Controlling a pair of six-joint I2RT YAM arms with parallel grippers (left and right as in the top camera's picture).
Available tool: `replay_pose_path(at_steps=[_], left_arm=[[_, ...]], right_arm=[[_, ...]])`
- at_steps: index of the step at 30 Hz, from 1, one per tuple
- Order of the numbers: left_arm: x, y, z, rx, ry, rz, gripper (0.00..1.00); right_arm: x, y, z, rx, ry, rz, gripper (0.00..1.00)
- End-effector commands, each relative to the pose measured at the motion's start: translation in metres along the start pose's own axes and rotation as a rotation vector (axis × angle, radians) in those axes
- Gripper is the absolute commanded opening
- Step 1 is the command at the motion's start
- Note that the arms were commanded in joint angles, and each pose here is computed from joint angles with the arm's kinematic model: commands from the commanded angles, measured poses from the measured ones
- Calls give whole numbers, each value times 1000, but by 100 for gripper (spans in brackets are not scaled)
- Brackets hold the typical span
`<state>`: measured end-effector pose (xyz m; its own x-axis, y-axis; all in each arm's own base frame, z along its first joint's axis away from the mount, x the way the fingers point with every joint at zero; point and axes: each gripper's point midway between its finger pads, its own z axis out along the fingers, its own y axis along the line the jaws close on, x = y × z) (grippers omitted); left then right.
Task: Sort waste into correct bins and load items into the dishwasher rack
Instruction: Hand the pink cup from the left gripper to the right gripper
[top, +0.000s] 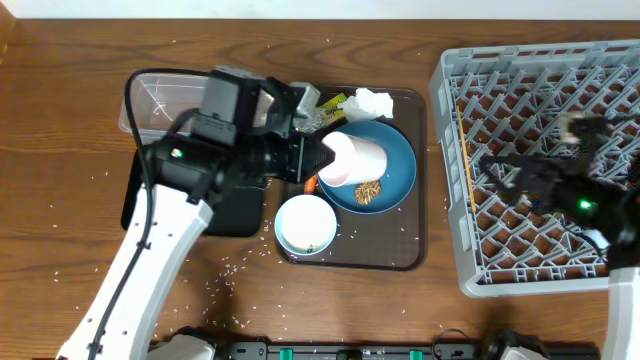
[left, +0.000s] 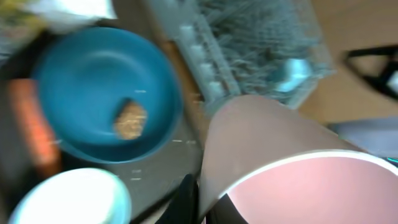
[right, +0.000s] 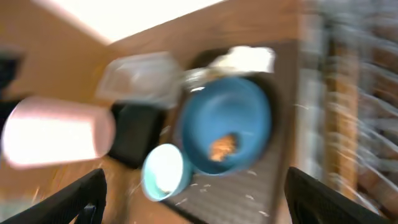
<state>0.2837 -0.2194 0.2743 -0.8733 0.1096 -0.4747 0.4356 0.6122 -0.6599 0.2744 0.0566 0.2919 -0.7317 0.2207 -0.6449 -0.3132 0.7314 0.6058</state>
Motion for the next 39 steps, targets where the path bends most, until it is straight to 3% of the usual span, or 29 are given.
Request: replay_pose_path(at_steps=[1, 8, 12, 23, 26, 28, 30, 39], left_arm=[[6, -47, -14, 327, 49, 37, 6], [5, -81, -30, 542, 57, 97, 6], [6, -82, -31, 553, 58, 100, 6], [2, -80, -30, 536, 40, 120, 6], [2, -80, -30, 536, 40, 120, 6], [2, -80, -30, 536, 40, 120, 6], [2, -81, -30, 536, 40, 120, 6], [2, -81, -30, 537, 41, 121, 6]], right_arm=[[5, 59, 14, -239, 43, -175, 84], [17, 132, 39, -467, 71, -448, 84], [24, 152, 49, -537, 87, -510, 83], [32, 163, 54, -565, 109, -535, 49], [26, 160, 47, -541, 75, -544, 52], [24, 160, 44, -535, 61, -550, 68], [24, 161, 42, -535, 57, -554, 74], [22, 174, 46, -582, 35, -608, 74]])
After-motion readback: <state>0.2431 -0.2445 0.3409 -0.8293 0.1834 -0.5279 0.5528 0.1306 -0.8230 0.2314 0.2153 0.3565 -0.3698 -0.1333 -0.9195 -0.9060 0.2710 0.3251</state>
